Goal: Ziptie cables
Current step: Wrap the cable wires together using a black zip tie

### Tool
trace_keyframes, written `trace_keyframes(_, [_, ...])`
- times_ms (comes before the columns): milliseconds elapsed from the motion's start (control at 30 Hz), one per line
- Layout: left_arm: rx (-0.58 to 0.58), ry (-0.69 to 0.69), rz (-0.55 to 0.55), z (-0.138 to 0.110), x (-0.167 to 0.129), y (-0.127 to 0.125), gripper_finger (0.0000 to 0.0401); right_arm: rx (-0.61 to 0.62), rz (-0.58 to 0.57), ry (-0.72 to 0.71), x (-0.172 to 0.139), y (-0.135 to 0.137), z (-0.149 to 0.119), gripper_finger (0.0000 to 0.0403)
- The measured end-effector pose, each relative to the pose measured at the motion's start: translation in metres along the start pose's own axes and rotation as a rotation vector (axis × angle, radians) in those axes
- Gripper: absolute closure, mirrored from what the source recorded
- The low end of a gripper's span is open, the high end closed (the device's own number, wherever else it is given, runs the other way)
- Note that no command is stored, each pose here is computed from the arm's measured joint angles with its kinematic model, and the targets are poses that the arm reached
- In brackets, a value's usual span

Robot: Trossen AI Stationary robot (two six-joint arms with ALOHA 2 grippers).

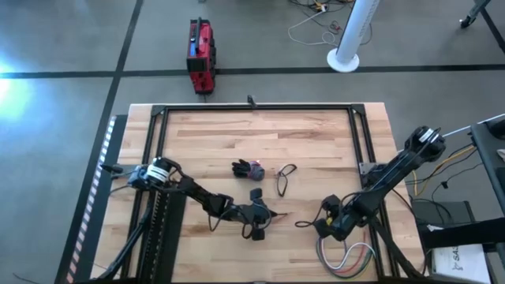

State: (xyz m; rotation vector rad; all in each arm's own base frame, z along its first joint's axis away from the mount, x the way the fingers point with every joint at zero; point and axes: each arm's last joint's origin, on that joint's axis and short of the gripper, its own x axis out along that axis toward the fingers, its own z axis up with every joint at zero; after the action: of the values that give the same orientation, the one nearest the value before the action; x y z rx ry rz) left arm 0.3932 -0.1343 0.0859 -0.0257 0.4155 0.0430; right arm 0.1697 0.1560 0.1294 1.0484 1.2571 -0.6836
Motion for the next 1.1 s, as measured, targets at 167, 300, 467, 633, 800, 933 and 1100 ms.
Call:
trace_keyframes(167, [-0.012, -0.019, 0.002, -0.001, 0.016, -0.009, 0.0401, 0.006, 0.089, -0.031, 0.002, 0.009, 0.001, 0.0070])
trace_keyframes(300, [0.000, -0.024, -0.002, 0.003, 0.024, -0.016, 0.0401, -0.003, 0.064, -0.050, 0.002, 0.007, 0.005, 0.0109])
trace_keyframes(467, [0.030, -0.002, 0.019, 0.008, 0.026, -0.020, 0.0401, -0.015, -0.008, -0.109, 0.003, 0.002, 0.015, 0.0173])
trace_keyframes(633, [0.040, 0.024, 0.029, 0.008, 0.026, -0.022, 0.0401, -0.059, -0.030, -0.153, 0.003, 0.001, 0.022, 0.0229])
trace_keyframes(800, [0.031, 0.031, 0.051, 0.007, 0.024, -0.024, 0.0401, -0.081, -0.037, -0.103, 0.004, 0.002, 0.021, 0.0272])
trace_keyframes(933, [0.027, 0.033, 0.056, 0.006, 0.024, -0.024, 0.0401, -0.097, -0.043, -0.061, 0.004, 0.001, 0.020, 0.0300])
trace_keyframes(1100, [0.022, 0.039, 0.064, 0.005, 0.023, -0.025, 0.0401, -0.130, -0.037, -0.051, 0.004, 0.003, 0.022, 0.0314])
